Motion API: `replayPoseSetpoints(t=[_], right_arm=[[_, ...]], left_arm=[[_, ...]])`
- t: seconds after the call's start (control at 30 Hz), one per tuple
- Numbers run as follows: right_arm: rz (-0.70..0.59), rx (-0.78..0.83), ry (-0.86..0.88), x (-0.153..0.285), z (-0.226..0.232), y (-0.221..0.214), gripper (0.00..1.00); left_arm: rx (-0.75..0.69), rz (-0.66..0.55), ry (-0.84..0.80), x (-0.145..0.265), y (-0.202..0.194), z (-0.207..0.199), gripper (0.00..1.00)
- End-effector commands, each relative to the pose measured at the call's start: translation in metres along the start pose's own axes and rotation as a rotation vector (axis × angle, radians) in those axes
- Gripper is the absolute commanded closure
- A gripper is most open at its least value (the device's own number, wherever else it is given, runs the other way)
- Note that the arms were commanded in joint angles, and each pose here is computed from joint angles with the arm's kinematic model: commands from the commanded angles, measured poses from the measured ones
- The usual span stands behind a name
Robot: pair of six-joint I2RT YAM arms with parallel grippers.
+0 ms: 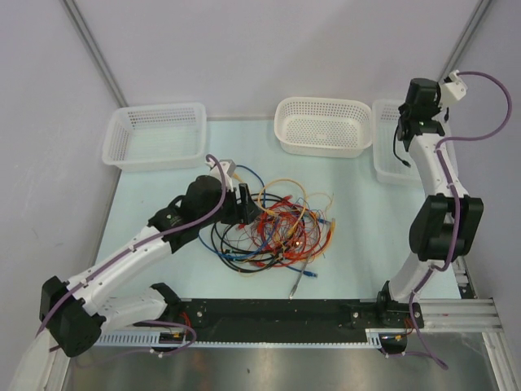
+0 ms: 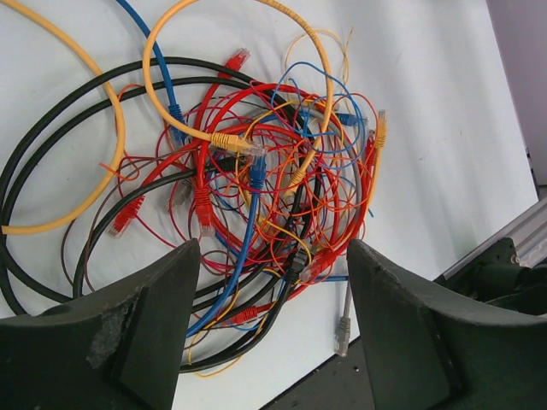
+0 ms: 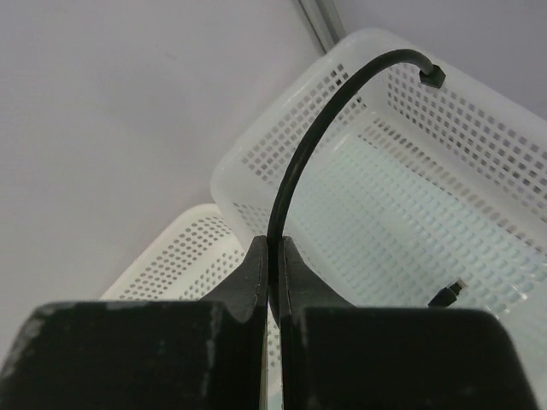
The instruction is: Untangle the cables
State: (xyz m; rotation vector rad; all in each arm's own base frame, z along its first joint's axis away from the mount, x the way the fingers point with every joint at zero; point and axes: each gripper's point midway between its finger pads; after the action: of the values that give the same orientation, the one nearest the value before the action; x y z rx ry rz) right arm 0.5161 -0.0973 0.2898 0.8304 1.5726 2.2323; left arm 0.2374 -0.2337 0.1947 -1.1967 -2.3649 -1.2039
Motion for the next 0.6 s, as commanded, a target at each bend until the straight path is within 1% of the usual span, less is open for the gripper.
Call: replayPoseSetpoints(t=[0.0,0.03,0.07,0.1,0.13,0.17,0.27,0.33,0.37,0.4,0.43,0.47,0.53,0.57], right_arm=[[-0.099,-0.023,0.015,-0.014,0.022,0.054,1.00],[-0.100,-0.026,0.002,-0.017,0.021,0.055,1.00],[-0.096,-0.037,-0.010,-0.022,0.020,0.053,0.88],[-0.093,-0.065,-0.017,-0.023,0.018,0.054,0.39],[-0.088,-0.082,-0.032,-0.023,0.016,0.053,0.18],[-0.089,-0.092,-0.051,-0.020,0.013,0.057,0.00],[-0.110,-0.130,-0.006,-0.003,0.027,0.069,0.00],[-0.137,-0.156,0.041,0.021,0.039,0.084,0.00],[-0.142,-0.156,0.085,0.034,0.054,0.085,0.00],[-0.149,-0.152,0.128,0.056,0.063,0.088,0.00],[-0.155,-0.129,0.155,0.069,0.069,0.087,0.00],[-0.162,-0.124,0.228,0.092,0.092,0.082,0.00],[-0.152,-0.079,0.303,0.124,0.100,0.066,0.00],[-0.139,-0.058,0.420,0.155,0.128,0.052,0.00]], left_arm=[[-0.026,-0.033,-0.004,-0.001,0.014,-0.007,0.26],[-0.025,-0.027,0.006,-0.004,0.013,-0.005,0.26],[-0.025,-0.020,0.009,-0.005,0.012,-0.005,0.26],[-0.022,-0.016,0.016,-0.007,0.011,-0.003,0.26],[-0.023,-0.009,0.020,-0.008,0.010,-0.003,0.26],[-0.024,-0.003,0.018,-0.009,0.009,-0.003,0.26],[-0.033,-0.015,-0.004,-0.005,0.013,-0.008,0.26],[-0.044,-0.031,-0.016,-0.001,0.018,-0.013,0.26],[-0.048,-0.043,-0.021,0.003,0.022,-0.016,0.26],[-0.050,-0.055,-0.029,0.006,0.025,-0.019,0.26],[-0.050,-0.062,-0.035,0.009,0.029,-0.022,0.26],[-0.050,-0.065,-0.037,0.010,0.029,-0.023,0.26],[-0.039,-0.095,-0.016,0.013,0.035,-0.020,0.26],[-0.030,-0.098,-0.018,0.014,0.035,-0.020,0.26]])
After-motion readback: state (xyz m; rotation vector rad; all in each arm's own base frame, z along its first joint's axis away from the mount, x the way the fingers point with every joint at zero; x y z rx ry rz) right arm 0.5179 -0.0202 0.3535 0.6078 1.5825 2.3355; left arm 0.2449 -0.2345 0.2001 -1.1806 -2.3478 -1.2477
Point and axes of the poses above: each gripper's point midway between its finger pads, its own x axis back along the fingers, its own z axis along the line the jaws close on, y = z × x, and after that the axes turned 15 degrees about x, right-handed
